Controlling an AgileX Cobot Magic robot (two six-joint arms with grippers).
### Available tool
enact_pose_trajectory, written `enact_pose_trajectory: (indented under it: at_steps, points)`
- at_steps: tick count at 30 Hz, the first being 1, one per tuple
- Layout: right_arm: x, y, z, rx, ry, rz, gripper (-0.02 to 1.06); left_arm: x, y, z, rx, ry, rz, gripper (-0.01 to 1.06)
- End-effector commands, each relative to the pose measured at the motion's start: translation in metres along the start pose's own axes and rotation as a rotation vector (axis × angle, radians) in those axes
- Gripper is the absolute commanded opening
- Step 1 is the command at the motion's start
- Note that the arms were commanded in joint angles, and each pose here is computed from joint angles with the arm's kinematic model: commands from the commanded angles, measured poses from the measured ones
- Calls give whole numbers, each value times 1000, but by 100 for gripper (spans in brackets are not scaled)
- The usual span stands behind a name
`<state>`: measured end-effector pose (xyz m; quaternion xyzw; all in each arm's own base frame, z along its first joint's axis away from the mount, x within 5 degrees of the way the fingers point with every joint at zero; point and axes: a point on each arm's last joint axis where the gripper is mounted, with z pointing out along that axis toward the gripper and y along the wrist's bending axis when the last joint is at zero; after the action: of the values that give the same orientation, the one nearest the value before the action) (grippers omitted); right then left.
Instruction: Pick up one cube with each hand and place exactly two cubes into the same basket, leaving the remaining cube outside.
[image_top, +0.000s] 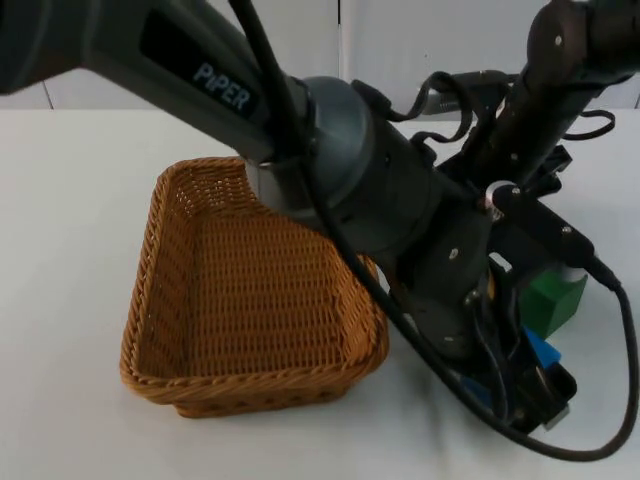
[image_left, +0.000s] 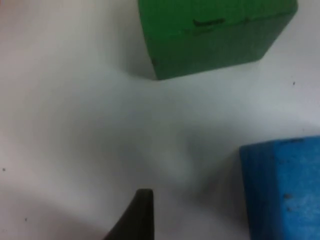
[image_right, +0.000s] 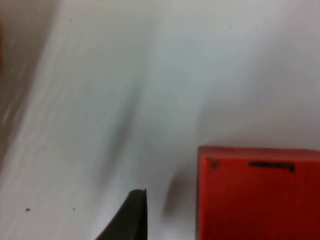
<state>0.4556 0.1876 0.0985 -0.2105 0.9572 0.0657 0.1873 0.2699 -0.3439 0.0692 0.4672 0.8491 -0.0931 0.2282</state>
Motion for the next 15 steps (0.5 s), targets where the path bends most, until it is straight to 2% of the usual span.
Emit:
enact_pose_trajectory:
  at_steps: [1, 4, 8, 9, 11, 14, 15]
  points:
    - [-2, 3, -2, 1, -12, -8, 104, -1, -2, 1, 2, -9, -4, 105]
    - [-2, 3, -2, 1, -12, -8, 101, 1, -2, 5, 2, -2, -4, 105]
    - [-3, 3, -2, 1, -14, -8, 80, 2, -2, 6, 3, 4, -4, 105]
    - [-3, 3, -2, 1, -14, -8, 80, 2, -2, 6, 3, 4, -4, 105]
    - [-3, 3, -2, 1, -14, -8, 69, 2, -2, 6, 3, 8, -4, 105]
    - [-2, 3, -2, 1, -11, -8, 47, 3, -2, 6, 3, 14, -4, 97]
    - [-2, 3, -2, 1, -11, -8, 47, 3, -2, 6, 3, 14, -4, 97]
